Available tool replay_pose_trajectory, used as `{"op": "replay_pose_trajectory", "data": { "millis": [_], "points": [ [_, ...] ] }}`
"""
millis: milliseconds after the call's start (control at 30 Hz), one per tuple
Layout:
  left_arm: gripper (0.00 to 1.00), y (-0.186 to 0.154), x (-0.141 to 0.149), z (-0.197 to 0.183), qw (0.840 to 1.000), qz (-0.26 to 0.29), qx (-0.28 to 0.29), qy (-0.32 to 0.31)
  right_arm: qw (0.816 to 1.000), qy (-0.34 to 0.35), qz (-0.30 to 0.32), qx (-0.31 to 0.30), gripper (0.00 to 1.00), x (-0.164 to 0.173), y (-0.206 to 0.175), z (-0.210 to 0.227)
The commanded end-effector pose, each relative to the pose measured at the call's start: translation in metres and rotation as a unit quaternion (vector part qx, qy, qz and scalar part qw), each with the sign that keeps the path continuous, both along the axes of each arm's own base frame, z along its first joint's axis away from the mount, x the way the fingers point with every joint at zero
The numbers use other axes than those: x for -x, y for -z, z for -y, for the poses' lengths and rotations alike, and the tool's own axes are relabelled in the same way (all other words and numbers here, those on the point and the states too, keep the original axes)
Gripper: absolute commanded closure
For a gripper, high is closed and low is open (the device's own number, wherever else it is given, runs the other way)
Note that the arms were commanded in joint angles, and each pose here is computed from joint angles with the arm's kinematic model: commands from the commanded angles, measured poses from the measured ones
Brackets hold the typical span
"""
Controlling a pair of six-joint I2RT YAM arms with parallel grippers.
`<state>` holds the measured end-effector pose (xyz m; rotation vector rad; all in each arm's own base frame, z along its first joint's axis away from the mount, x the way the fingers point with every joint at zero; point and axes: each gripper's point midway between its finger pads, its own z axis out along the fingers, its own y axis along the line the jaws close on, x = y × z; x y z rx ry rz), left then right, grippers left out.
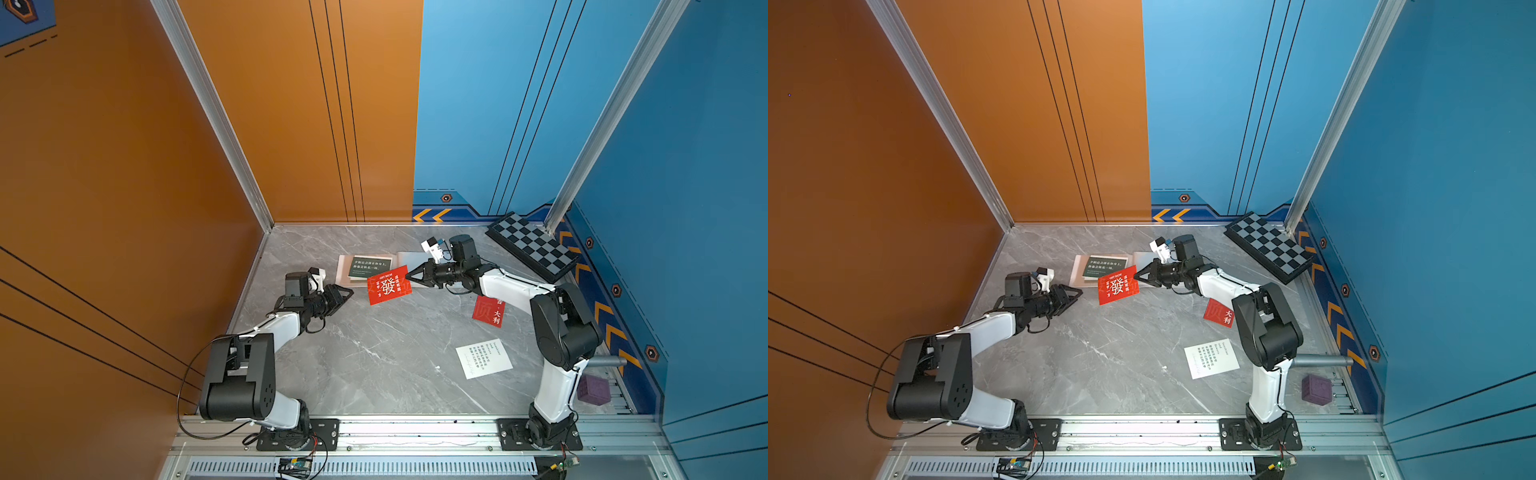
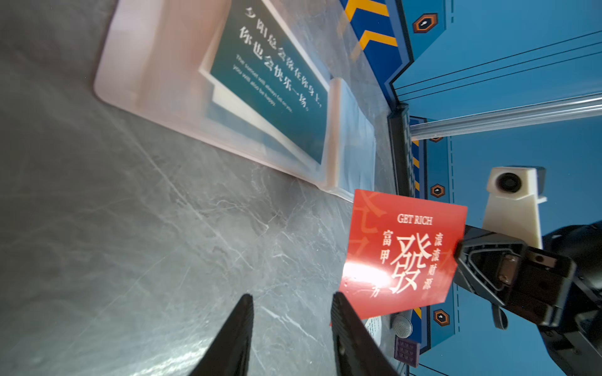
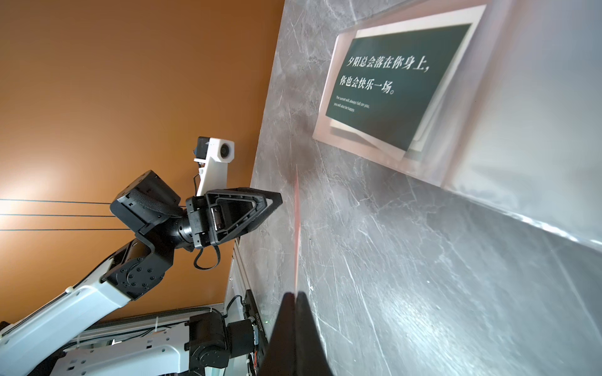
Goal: Place the photos into the photo albums
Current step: Pick up the photo at the center of the board.
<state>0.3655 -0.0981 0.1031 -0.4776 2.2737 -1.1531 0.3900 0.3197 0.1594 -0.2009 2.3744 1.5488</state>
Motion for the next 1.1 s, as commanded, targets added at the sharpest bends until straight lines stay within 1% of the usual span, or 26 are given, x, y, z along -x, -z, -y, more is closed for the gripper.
{"op": "replay_pose_trajectory", "data": {
  "millis": [0, 133, 267, 433, 533, 633, 733, 800, 900, 1067],
  "points": [
    [0.58, -0.017, -0.001, 0.017, 0.998, 0.033, 0.03, 0.036, 0.999, -0.029, 0.021, 0.008, 0.99, 0.012, -0.012, 0.004],
    [0.59, -0.021, -0.002, 0.028, 0.997, 0.034, 0.038, 0.054, 0.998, -0.044, 0.036, 0.027, 0.98, 0.019, -0.014, 0.01],
    [0.59, -0.022, -0.003, 0.037, 0.996, 0.03, 0.046, 0.07, 0.997, -0.051, 0.047, 0.025, 0.98, 0.023, -0.021, 0.014],
    [0.59, -0.024, -0.002, 0.048, 0.994, 0.031, 0.05, 0.087, 0.997, -0.043, 0.054, 0.021, 0.97, 0.021, -0.028, 0.021],
    [0.59, -0.028, 0.0, 0.057, 0.992, 0.036, 0.054, 0.105, 0.997, -0.047, 0.054, 0.002, 0.97, 0.023, -0.034, 0.018],
    [0.59, -0.03, 0.002, 0.065, 0.99, 0.039, 0.056, 0.12, 0.997, -0.045, 0.05, -0.032, 0.97, 0.021, -0.042, 0.015],
    [0.59, -0.028, 0.0, 0.066, 0.991, 0.031, 0.06, 0.117, 0.996, -0.042, 0.047, -0.056, 0.97, 0.017, -0.048, 0.015],
    [0.6, -0.028, -0.001, 0.067, 0.991, 0.028, 0.063, 0.118, 0.996, -0.042, 0.044, -0.061, 0.97, 0.017, -0.049, 0.016],
    [0.6, -0.035, -0.004, 0.074, 0.988, 0.036, 0.083, 0.125, 0.996, -0.043, 0.041, -0.062, 0.97, 0.017, -0.047, 0.015],
    [0.6, -0.041, -0.005, 0.087, 0.985, 0.042, 0.087, 0.144, 0.997, -0.041, 0.037, -0.062, 0.97, 0.015, -0.044, 0.015]
  ]
}}
